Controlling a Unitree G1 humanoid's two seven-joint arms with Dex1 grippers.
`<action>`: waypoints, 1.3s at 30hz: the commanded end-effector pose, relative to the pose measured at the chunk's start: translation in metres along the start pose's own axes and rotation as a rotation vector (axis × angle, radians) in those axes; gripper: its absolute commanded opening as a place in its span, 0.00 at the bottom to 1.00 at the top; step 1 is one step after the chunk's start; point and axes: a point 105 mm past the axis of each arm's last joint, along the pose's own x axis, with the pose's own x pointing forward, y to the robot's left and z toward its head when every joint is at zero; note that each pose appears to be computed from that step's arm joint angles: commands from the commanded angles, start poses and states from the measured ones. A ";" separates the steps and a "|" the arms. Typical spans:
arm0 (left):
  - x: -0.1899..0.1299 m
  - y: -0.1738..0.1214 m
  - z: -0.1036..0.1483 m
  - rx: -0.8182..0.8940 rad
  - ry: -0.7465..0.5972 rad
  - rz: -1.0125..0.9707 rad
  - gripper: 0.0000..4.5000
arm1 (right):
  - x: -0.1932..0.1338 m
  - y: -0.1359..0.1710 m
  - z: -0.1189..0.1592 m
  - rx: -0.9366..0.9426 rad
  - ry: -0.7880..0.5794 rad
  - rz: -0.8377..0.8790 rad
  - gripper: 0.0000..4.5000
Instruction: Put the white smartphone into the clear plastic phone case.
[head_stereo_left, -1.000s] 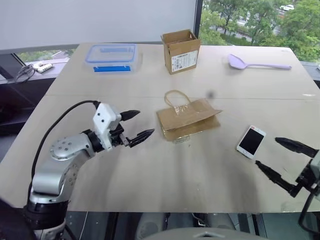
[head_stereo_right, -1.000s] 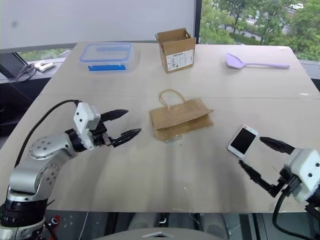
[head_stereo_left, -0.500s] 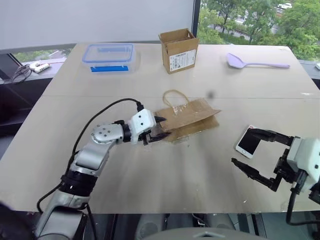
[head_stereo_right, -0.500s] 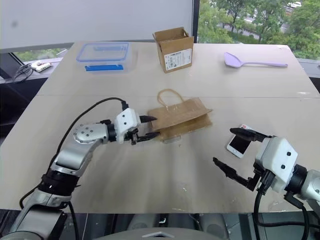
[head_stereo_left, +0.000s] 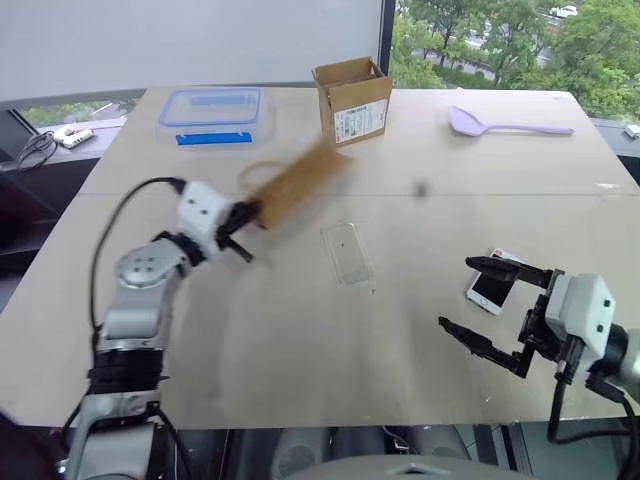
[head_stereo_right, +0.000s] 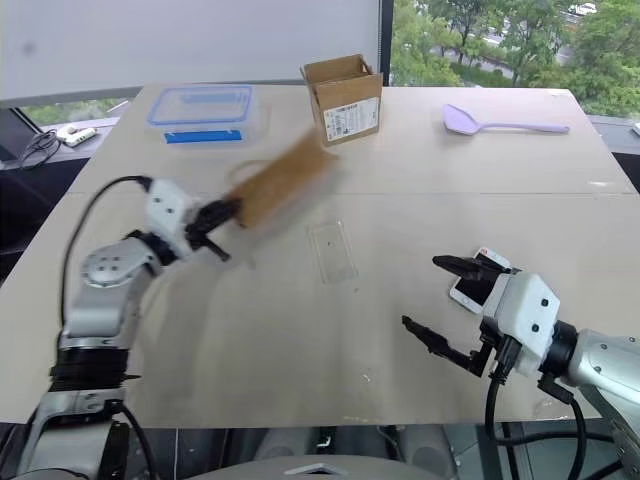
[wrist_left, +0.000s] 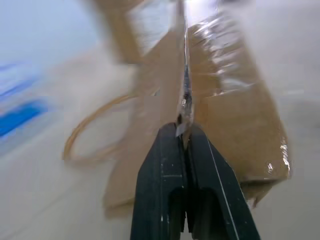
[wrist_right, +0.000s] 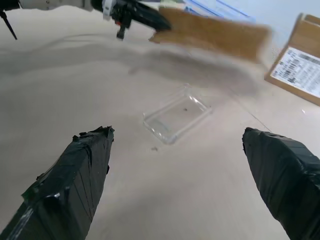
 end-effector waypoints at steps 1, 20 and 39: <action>-0.015 0.013 -0.011 0.056 0.058 0.037 0.01 | 0.005 0.000 -0.002 -0.023 -0.022 0.039 1.00; -0.026 -0.094 0.045 -0.006 0.071 -0.879 0.83 | 0.011 0.005 -0.003 0.009 -0.051 0.047 1.00; 0.044 -0.156 0.011 0.492 0.006 -1.368 0.53 | 0.008 0.010 -0.001 -0.023 -0.030 -0.047 1.00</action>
